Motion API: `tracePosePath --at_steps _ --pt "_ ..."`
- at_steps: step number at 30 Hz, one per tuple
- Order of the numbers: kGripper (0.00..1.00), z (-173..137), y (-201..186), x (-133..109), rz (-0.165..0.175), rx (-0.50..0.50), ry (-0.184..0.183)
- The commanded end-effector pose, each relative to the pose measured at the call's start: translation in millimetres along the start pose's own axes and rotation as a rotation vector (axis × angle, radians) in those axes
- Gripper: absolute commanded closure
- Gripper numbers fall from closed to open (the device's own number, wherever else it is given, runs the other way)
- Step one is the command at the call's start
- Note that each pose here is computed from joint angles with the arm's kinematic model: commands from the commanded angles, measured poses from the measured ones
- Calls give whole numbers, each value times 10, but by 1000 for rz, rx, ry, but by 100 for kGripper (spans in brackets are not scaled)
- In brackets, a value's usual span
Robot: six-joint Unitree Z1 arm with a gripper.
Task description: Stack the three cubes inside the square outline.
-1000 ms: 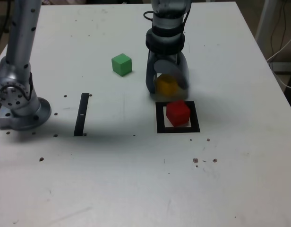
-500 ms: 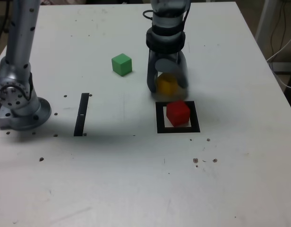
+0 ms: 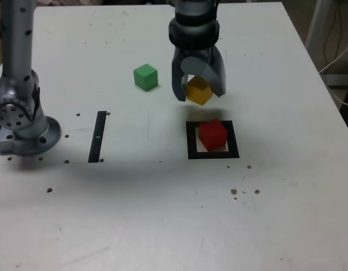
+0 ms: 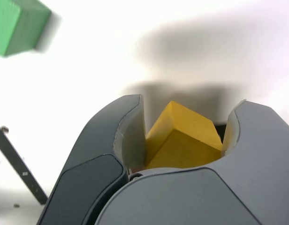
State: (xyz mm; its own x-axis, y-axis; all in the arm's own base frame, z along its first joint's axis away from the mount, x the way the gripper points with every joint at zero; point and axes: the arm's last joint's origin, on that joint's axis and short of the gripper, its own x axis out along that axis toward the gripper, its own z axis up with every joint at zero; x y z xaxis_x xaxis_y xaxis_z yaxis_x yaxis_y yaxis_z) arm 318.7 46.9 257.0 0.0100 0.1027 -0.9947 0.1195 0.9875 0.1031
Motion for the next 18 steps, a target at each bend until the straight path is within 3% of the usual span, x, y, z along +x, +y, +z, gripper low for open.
tracePosePath --at_steps 1,6,18 --pt "58 -14 -66 -118 4 4 -22" --pt "58 -34 -287 -278 7 11 -47" --pt "58 -8 -786 -289 -5 47 -48"
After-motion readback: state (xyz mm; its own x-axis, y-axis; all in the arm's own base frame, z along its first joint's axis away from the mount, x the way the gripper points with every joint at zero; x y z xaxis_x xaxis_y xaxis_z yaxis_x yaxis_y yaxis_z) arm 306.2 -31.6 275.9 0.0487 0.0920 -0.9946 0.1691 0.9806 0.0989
